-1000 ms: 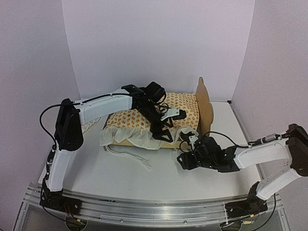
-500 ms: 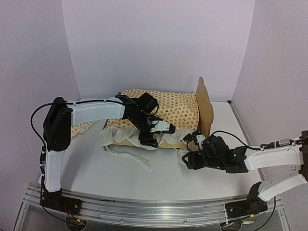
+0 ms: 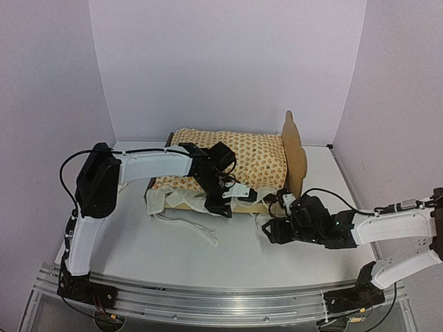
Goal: Set up the pet bed
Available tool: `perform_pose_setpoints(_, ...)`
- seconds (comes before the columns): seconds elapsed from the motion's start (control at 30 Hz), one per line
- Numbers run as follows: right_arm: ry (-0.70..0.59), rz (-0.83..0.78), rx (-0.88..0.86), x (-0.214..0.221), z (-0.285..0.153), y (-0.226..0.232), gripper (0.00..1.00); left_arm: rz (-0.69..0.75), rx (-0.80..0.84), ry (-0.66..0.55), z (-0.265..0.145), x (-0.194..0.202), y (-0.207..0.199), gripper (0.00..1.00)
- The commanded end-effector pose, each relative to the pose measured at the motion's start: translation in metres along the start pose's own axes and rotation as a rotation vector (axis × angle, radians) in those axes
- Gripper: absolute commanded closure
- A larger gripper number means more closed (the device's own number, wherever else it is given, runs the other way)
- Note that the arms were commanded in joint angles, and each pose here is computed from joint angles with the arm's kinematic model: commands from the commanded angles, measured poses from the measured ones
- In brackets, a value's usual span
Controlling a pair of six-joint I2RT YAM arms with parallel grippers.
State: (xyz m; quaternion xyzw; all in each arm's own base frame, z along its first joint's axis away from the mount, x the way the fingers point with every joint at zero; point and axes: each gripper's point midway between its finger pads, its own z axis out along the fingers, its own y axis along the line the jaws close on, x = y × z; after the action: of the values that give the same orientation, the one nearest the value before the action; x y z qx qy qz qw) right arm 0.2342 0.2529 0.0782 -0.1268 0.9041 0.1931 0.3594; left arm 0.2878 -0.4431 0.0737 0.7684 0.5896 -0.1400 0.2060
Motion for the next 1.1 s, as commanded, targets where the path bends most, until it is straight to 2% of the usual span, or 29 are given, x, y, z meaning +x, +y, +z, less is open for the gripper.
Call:
perform_pose_setpoints(0.0, -0.014, 0.022, -0.001, -0.008, 0.0, 0.003, 0.34, -0.005, 0.03, 0.048, 0.023, 0.013, -0.006, 0.6)
perform_pose_setpoints(0.13, -0.003, 0.025, 0.005, -0.006, 0.005, 0.003, 0.34, -0.011, 0.03, 0.08, 0.029, 0.02, -0.005, 0.72)
perform_pose_setpoints(0.23, 0.007, 0.019, 0.0, -0.007, 0.008, 0.007, 0.34, -0.035, 0.021, 0.084, 0.028, 0.019, -0.001, 0.97)
perform_pose_setpoints(0.27, 0.006, 0.015, -0.003, -0.008, 0.008, 0.008, 0.34, -0.041, 0.012, 0.082, 0.026, 0.017, 0.001, 1.0)
perform_pose_setpoints(0.4, -0.008, -0.025, -0.044, -0.013, 0.008, 0.017, 0.35, -0.105, -0.046, 0.022, -0.001, -0.01, 0.023, 1.0)
perform_pose_setpoints(0.5, -0.095, -0.077, -0.148, -0.028, 0.002, 0.034, 0.37, -0.164, -0.114, -0.094, -0.038, -0.049, 0.05, 1.0)
perform_pose_setpoints(0.6, -0.174, -0.122, -0.204, -0.042, -0.002, 0.046, 0.37, -0.203, -0.16, -0.16, -0.065, -0.074, 0.066, 1.0)
perform_pose_setpoints(0.73, -0.194, -0.162, -0.169, -0.047, 0.007, 0.044, 0.38, -0.235, -0.221, -0.204, -0.085, -0.087, 0.079, 1.0)
perform_pose_setpoints(0.9, -0.377, -0.075, -0.083, -0.065, 0.003, 0.015, 0.38, -0.238, -0.281, -0.297, -0.121, -0.11, 0.088, 1.0)
perform_pose_setpoints(1.07, -0.404, 0.0, -0.022, -0.082, 0.024, -0.01, 0.37, -0.212, -0.302, -0.345, -0.138, -0.121, 0.09, 1.0)
